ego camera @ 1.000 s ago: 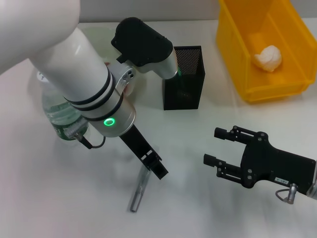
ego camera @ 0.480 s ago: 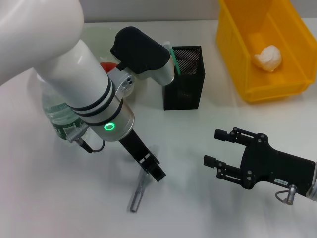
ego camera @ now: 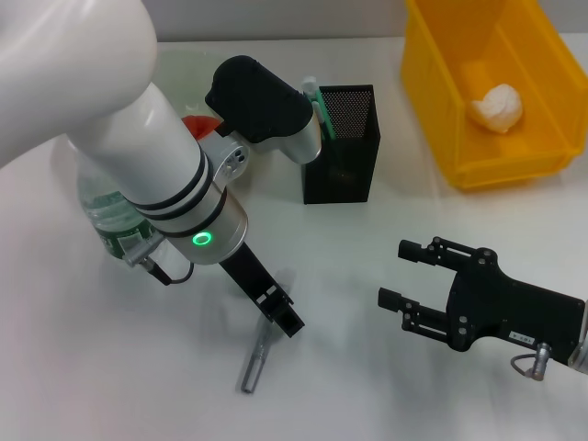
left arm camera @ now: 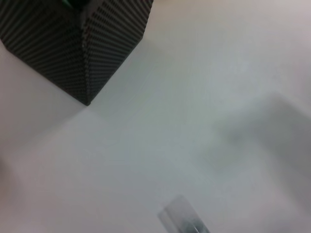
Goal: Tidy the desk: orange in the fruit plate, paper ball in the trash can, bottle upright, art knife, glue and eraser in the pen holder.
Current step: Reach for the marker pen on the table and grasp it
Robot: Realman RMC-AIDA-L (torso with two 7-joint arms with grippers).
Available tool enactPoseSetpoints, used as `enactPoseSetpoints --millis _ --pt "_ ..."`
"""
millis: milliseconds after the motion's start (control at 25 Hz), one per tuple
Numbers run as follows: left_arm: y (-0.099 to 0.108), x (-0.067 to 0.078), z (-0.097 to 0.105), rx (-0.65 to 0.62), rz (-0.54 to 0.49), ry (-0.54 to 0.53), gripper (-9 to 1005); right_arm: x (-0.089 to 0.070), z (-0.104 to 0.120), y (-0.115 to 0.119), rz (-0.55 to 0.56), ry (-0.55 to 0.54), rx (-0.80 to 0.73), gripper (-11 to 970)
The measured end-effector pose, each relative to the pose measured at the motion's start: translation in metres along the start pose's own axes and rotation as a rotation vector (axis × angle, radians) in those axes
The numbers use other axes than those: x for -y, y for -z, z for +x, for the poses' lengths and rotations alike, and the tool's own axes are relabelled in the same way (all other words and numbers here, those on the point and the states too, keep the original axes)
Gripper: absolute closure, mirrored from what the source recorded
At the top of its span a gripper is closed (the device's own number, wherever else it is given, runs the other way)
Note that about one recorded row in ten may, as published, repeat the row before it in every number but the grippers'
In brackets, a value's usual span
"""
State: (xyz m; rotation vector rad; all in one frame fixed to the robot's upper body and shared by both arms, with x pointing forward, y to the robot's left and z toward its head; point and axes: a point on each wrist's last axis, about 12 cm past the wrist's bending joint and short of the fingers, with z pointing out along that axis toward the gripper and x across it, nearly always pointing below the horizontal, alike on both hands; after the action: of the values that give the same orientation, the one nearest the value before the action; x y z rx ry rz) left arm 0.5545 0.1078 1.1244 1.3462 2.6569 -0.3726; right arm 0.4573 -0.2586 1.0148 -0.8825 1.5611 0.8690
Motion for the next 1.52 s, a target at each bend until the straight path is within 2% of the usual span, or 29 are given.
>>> enactPoseSetpoints --millis 640,840,1280,1520 --pt "-0.0035 -0.0026 0.0009 0.002 -0.003 0.0 322 0.0 0.0 0.0 0.0 -0.005 0.0 292" --pt "-0.0034 -0.0028 0.0008 0.002 -0.006 -0.001 483 0.0003 -0.0001 -0.0003 0.0 -0.003 -0.001 291" --pt "-0.0036 -0.0041 -0.0013 0.015 -0.016 -0.002 484 0.0014 0.0003 -0.0012 0.003 -0.003 -0.009 291" --pt "-0.0038 -0.0044 -0.0016 0.018 -0.019 -0.004 528 0.0012 0.0006 -0.0008 0.005 -0.004 -0.009 292"
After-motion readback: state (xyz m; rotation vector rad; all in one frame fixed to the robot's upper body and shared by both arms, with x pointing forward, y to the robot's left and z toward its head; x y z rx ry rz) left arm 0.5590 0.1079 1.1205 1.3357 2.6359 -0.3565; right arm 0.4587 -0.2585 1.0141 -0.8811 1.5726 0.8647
